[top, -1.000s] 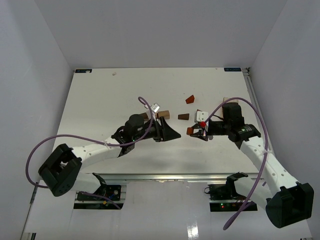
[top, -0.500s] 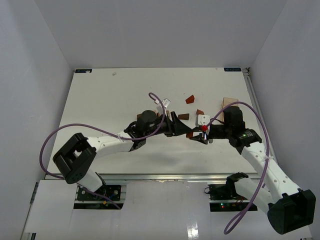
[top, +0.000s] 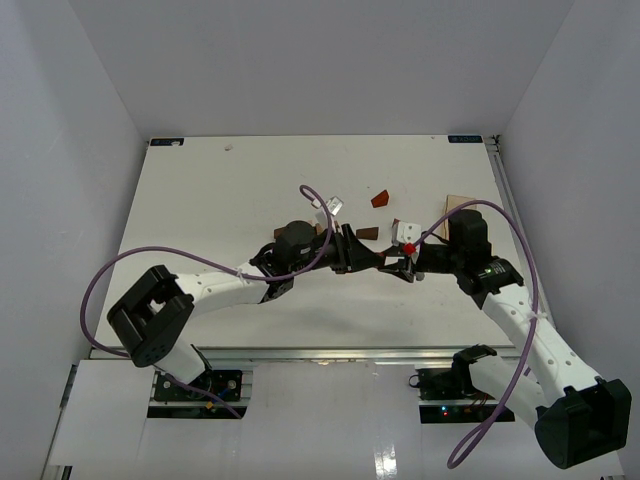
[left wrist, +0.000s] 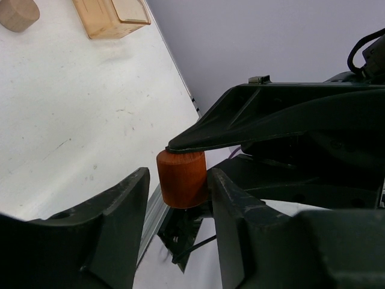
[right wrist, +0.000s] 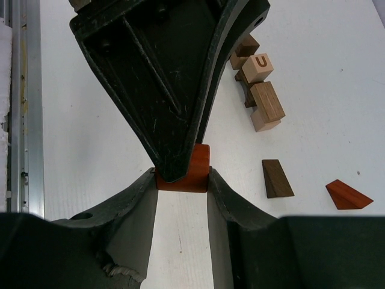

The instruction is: Build the wood block tower

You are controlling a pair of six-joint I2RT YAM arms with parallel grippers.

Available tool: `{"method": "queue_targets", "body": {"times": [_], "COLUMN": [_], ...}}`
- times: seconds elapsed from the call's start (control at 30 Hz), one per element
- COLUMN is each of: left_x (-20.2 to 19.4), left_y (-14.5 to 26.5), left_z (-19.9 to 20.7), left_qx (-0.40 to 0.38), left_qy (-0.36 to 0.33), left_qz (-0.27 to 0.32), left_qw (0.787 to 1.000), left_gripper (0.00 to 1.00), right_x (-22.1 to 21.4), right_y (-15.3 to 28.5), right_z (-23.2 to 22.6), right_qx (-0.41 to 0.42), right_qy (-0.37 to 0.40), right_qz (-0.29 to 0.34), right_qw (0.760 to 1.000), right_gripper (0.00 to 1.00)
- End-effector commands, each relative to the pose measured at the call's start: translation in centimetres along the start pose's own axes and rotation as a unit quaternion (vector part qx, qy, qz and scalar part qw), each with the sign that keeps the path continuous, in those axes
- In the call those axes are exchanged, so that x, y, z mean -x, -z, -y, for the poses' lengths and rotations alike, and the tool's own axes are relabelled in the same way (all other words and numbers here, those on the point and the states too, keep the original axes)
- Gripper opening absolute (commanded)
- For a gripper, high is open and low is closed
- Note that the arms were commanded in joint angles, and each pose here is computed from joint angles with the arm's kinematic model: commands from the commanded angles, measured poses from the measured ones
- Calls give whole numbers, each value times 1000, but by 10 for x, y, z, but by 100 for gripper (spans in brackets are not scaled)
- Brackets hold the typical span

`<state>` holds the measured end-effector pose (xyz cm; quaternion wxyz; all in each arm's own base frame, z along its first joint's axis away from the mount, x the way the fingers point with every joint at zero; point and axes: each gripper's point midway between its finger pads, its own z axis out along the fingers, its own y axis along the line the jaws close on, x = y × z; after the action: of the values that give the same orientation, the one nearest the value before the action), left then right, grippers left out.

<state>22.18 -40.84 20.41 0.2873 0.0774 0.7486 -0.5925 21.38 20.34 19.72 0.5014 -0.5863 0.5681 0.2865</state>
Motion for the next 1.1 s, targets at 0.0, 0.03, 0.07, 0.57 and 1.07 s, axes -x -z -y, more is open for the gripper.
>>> {"method": "queue_targets", "body": {"times": [0.0,0.03,0.07,0.57,1.07], "left_x": [7,7,6,-11,-67], "left_y": [-7,-7,-8,9,70], "left_z": [21,21,21,3,-1], "left_qx": [-31,-32,-33,-43,-230], "left_qy": [-9,-9,-9,-136,-387], "left_qz": [0,-2,-5,-49,-224], "left_qw": [999,999,999,989,864], "left_gripper": [47,46,45,0,0], "right_x": [4,3,3,0,21], "right_y": [-1,-1,-1,6,23], "right_z": [3,4,4,-16,-79], "right_qx": [-13,-14,-15,23,145], "right_qy": [15,16,17,73,339], "right_qz": [9,9,8,1,94], "right_qw": [1000,1000,1000,997,925], "right_gripper": [8,8,8,90,90]}}
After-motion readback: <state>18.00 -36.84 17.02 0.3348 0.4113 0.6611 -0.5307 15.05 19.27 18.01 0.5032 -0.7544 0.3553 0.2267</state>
